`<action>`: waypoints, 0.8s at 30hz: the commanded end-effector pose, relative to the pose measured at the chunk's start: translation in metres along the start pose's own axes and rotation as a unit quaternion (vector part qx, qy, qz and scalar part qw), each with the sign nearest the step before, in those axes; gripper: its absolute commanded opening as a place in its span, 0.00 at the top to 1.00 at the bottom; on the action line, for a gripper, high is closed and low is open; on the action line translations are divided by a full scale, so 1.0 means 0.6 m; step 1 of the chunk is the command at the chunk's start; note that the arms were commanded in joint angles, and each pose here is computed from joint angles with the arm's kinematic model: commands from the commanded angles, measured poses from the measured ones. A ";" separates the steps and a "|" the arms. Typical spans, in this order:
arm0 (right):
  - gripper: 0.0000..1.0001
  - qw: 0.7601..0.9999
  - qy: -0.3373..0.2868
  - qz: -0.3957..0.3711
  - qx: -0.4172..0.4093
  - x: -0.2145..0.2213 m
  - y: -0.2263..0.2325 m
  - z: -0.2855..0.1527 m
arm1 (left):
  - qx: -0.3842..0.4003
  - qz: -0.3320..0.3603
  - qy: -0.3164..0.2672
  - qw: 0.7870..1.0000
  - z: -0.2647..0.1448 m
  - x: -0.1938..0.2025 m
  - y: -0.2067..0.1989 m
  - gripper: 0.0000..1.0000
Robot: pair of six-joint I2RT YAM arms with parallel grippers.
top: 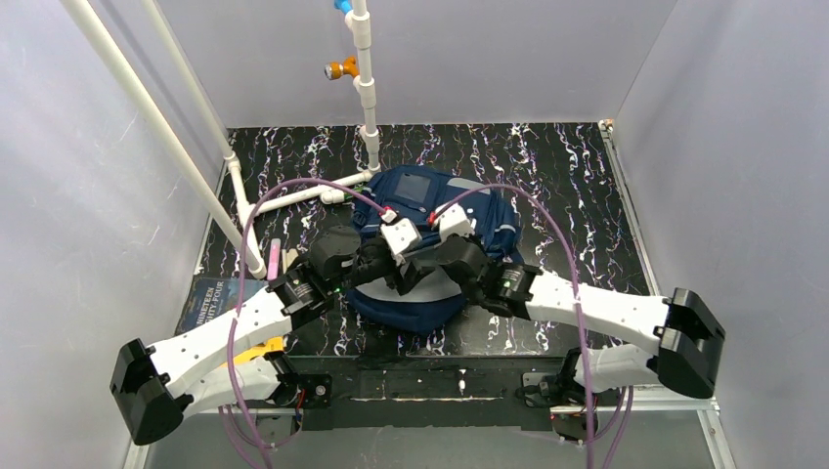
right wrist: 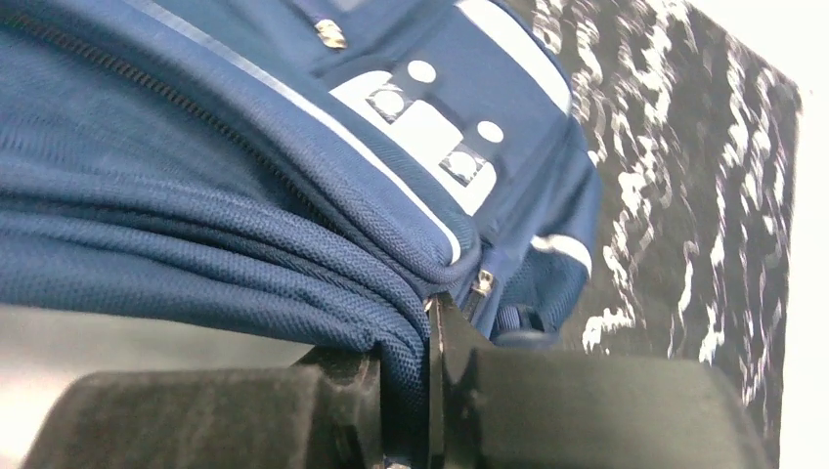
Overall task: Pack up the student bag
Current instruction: Unzip the student bag at the center of the board.
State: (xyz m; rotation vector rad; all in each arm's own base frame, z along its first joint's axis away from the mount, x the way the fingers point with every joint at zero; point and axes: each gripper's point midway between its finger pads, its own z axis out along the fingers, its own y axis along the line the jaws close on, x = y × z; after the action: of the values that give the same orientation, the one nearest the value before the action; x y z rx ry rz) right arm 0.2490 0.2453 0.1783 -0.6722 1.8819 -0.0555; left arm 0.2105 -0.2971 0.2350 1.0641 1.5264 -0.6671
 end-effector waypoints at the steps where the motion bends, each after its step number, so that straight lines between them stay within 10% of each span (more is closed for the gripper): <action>1: 0.99 0.949 -0.002 0.159 0.271 -0.009 -0.152 -0.004 | -0.002 -0.037 -0.053 0.998 -0.027 -0.057 -0.011 0.27; 10: 0.99 0.874 0.055 0.208 0.437 0.036 -0.362 -0.074 | -0.058 -0.050 -0.075 0.994 -0.062 -0.072 0.015 0.16; 19: 0.99 0.970 0.007 0.112 0.215 0.038 -0.281 -0.004 | -0.115 -0.090 -0.046 0.988 -0.065 -0.034 0.041 0.15; 24: 0.99 0.993 0.018 0.052 0.104 0.068 -0.222 0.013 | -0.242 -0.196 0.020 0.950 -0.076 0.052 0.088 0.10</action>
State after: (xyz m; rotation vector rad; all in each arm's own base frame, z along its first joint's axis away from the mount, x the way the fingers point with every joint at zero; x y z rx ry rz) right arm 0.2868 0.0607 0.1642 -0.2406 2.0370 -0.5084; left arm 0.2176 -0.2568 0.2562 0.6737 1.6437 -0.6348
